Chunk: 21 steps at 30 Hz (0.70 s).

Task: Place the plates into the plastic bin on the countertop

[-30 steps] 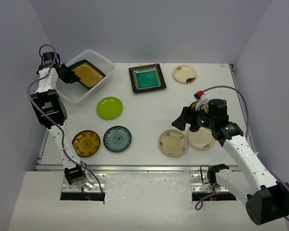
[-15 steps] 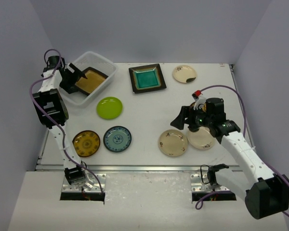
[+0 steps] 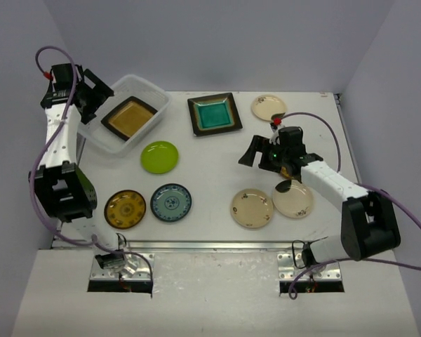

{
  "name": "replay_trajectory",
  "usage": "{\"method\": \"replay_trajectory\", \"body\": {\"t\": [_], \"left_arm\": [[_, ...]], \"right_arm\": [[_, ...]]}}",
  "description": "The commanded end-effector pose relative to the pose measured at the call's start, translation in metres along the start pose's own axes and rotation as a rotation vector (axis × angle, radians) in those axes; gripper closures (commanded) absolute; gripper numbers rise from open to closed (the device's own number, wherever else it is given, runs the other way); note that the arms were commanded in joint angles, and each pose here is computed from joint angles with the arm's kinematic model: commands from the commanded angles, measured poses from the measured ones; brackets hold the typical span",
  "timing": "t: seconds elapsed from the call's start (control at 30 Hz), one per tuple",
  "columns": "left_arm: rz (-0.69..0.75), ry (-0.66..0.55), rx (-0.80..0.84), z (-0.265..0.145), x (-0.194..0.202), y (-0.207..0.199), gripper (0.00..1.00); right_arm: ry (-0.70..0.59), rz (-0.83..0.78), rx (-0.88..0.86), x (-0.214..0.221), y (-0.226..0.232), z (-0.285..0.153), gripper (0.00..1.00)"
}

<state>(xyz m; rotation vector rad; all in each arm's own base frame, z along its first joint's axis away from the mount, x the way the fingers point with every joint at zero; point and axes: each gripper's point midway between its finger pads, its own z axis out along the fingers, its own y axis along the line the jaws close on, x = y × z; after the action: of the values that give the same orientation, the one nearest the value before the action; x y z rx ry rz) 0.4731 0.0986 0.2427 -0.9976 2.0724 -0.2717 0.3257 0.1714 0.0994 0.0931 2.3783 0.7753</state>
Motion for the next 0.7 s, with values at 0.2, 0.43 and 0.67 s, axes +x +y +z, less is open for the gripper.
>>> {"method": "replay_trajectory", "body": {"t": [0.2, 0.43, 0.67], "left_arm": [[0.06, -0.191, 0.368, -0.151, 0.073, -0.002, 0.0], [0.17, -0.263, 0.308, -0.167, 0.109, 0.044, 0.0], [0.22, -0.376, 0.284, -0.188, 0.117, 0.061, 0.0]], "right_arm": [[-0.445, 0.531, -0.167, -0.098, 0.028, 0.079, 0.01], [-0.445, 0.675, -0.037, -0.096, -0.003, 0.151, 0.03], [-0.446, 0.869, 0.165, -0.076, -0.051, 0.209, 0.16]]}}
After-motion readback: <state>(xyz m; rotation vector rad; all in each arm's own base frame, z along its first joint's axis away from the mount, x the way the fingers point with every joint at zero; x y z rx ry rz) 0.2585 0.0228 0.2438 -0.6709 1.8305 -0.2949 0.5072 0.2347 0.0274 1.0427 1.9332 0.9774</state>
